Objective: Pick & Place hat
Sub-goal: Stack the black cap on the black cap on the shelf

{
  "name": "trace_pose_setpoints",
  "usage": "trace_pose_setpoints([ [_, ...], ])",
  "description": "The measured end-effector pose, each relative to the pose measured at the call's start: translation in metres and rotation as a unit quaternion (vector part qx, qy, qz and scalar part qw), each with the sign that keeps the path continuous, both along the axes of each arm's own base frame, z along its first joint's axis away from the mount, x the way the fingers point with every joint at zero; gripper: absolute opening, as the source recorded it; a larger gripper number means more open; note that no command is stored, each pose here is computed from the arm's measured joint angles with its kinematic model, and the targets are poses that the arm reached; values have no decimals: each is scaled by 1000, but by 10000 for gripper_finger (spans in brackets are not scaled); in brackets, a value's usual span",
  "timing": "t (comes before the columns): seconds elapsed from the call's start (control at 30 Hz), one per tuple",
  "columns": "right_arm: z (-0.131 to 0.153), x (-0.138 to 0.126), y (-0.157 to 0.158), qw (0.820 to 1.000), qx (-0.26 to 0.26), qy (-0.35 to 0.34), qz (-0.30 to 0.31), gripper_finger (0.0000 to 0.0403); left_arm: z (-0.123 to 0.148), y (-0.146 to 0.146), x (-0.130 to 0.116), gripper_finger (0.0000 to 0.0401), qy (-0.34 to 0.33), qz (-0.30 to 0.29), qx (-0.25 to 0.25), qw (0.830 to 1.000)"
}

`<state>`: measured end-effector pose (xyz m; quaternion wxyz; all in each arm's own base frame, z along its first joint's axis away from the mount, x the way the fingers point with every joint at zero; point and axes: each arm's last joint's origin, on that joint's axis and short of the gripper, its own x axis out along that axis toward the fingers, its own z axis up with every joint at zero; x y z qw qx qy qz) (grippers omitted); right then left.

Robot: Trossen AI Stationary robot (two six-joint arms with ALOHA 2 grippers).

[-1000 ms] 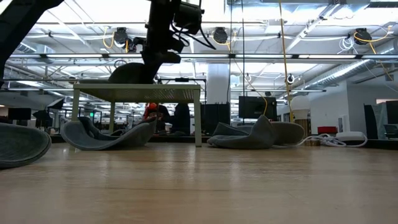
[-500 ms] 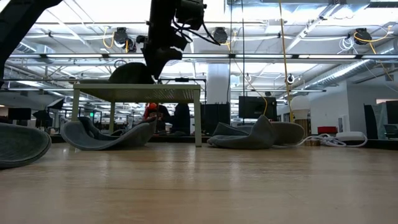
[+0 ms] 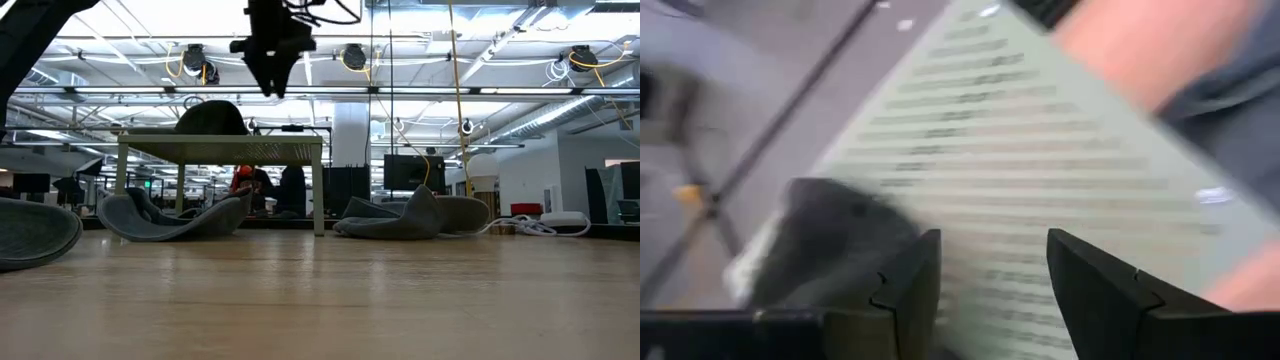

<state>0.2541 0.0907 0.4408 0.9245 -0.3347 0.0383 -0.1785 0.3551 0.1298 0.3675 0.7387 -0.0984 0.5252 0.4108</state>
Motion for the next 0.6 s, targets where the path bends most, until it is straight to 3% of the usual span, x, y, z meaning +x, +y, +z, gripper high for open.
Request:
trace_pose_setpoints([
  [0.13, 0, -1, -2, 999, 13, -4, -34, 183, 11, -2, 6, 189, -79, -11, -54, 995],
  [0.33, -1, -1, -2, 999, 24, -4, -43, 183, 27, -9, 8, 189, -192, -33, -156, 968],
  [0.47, -1, -1, -2, 998, 47, -13, -40, 183, 37, -12, 6, 189, -235, -38, -184, 954],
  [0.6, -2, -1, -2, 997, 57, -15, -40, 183, 52, -14, 0, 189, -275, -54, -180, 943],
])
